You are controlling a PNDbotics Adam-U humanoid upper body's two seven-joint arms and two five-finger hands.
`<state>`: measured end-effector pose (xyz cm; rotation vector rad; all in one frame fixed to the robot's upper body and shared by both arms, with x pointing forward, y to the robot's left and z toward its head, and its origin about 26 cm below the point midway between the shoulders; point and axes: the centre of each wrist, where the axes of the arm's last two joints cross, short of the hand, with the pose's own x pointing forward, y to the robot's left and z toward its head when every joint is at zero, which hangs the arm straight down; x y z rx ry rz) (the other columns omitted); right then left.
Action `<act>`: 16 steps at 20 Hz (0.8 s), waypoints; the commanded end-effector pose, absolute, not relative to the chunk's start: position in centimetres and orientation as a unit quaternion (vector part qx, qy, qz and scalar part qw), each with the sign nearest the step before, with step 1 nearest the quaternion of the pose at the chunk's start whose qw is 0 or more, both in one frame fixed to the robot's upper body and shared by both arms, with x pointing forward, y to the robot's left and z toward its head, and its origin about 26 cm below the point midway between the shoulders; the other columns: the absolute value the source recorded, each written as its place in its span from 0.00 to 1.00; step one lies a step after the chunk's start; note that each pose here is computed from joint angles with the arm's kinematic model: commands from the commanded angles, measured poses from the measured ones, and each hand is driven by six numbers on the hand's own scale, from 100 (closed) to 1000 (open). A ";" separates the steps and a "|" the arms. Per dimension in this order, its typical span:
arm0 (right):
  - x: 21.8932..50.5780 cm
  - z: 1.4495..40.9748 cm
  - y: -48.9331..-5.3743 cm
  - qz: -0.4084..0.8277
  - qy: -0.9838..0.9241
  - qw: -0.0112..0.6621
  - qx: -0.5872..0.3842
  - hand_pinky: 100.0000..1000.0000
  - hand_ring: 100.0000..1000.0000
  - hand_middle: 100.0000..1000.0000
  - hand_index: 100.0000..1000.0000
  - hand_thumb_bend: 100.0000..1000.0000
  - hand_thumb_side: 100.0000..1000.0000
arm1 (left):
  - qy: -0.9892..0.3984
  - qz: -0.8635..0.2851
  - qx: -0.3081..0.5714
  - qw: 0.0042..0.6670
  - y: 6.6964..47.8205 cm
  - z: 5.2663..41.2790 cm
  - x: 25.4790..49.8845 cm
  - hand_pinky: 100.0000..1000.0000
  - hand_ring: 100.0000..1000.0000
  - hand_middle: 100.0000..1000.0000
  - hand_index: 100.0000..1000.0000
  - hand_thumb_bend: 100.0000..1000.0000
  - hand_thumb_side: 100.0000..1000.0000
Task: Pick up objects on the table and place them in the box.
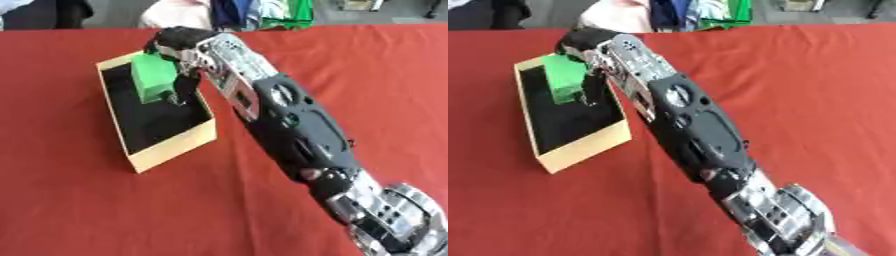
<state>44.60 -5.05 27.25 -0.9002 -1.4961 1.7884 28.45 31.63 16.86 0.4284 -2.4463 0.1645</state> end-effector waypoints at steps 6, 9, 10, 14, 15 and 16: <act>44.7 27.7 -4.5 0.699 -0.550 0.297 -0.347 0.78 0.80 0.90 1.00 0.03 0.00 | -0.937 0.053 0.162 0.307 31.7 17.8 28.3 0.54 0.56 0.57 0.71 0.00 0.40; 44.6 28.0 -4.3 0.699 -0.543 0.287 -0.365 0.86 0.93 1.00 1.00 0.21 0.19 | -0.937 0.053 0.161 0.306 31.6 17.8 28.3 0.54 0.56 0.57 0.71 0.00 0.40; 44.6 28.1 -4.3 0.699 -0.538 0.283 -0.376 0.87 0.95 1.00 1.00 0.23 0.20 | -0.937 0.052 0.161 0.306 31.6 17.8 28.3 0.54 0.56 0.57 0.71 0.00 0.40; 44.6 28.2 -4.3 0.699 -0.525 0.283 -0.396 0.91 0.98 1.00 1.00 0.26 0.25 | -0.937 0.052 0.161 0.307 31.6 17.8 28.3 0.54 0.56 0.57 0.71 0.00 0.40; 44.7 28.2 -4.3 0.699 -0.523 0.284 -0.397 0.92 0.99 1.00 1.00 0.27 0.27 | -0.937 0.052 0.161 0.307 31.6 17.8 28.3 0.54 0.56 0.57 0.71 0.00 0.40; 44.7 28.2 -4.3 0.700 -0.521 0.284 -0.398 0.92 0.99 1.00 1.00 0.27 0.26 | -0.937 0.052 0.161 0.307 31.6 17.8 28.3 0.54 0.56 0.57 0.71 0.00 0.40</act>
